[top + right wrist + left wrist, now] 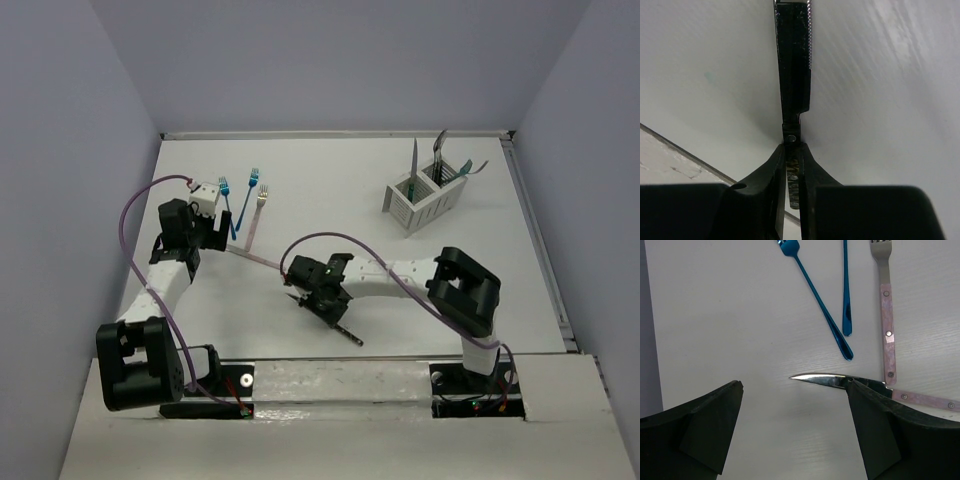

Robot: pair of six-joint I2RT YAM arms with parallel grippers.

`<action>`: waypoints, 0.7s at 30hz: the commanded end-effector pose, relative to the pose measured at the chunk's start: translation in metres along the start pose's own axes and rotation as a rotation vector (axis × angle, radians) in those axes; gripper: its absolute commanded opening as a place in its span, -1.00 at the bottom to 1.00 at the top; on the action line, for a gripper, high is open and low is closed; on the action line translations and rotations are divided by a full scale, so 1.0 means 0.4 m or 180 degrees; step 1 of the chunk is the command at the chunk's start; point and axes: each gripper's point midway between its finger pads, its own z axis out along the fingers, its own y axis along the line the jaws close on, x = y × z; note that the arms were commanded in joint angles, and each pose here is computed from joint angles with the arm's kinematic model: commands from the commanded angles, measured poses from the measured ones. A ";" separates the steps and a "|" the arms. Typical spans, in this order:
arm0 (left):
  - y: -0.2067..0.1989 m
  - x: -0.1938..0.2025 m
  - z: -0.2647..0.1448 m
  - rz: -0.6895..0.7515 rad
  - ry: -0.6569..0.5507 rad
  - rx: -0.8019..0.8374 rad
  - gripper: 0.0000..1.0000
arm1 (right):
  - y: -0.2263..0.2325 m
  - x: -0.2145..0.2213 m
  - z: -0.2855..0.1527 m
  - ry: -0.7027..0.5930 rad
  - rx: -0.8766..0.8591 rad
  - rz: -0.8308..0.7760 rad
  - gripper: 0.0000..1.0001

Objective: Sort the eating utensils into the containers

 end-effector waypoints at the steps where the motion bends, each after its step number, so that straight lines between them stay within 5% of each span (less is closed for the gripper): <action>1: 0.011 -0.032 -0.013 0.0057 -0.0190 -0.0045 0.98 | -0.144 0.130 0.022 0.0702 0.0408 0.0869 -0.97; 7: 0.010 -0.036 -0.017 0.0066 -0.0216 -0.0044 0.98 | -0.258 0.104 0.058 0.0602 0.0589 0.1413 -0.74; 10: 0.011 -0.036 -0.016 0.0066 -0.0214 -0.0049 0.98 | -0.291 0.043 0.068 0.0385 0.0635 0.1414 -0.34; 13: 0.011 -0.034 -0.016 0.0069 -0.0203 -0.0050 0.98 | -0.298 0.002 0.073 0.0299 0.0619 0.1332 -0.30; 18: 0.015 -0.037 -0.022 0.0082 -0.0236 -0.0077 0.98 | -0.306 0.013 0.103 0.0390 0.0623 0.1351 -0.37; 20: 0.014 -0.037 -0.022 0.0085 -0.0241 -0.0074 0.98 | -0.308 0.024 0.107 0.0409 0.0595 0.1382 -0.60; 21: 0.012 -0.037 -0.021 0.0086 -0.0238 -0.0069 0.98 | -0.308 0.025 0.105 0.0404 0.0595 0.1383 -0.93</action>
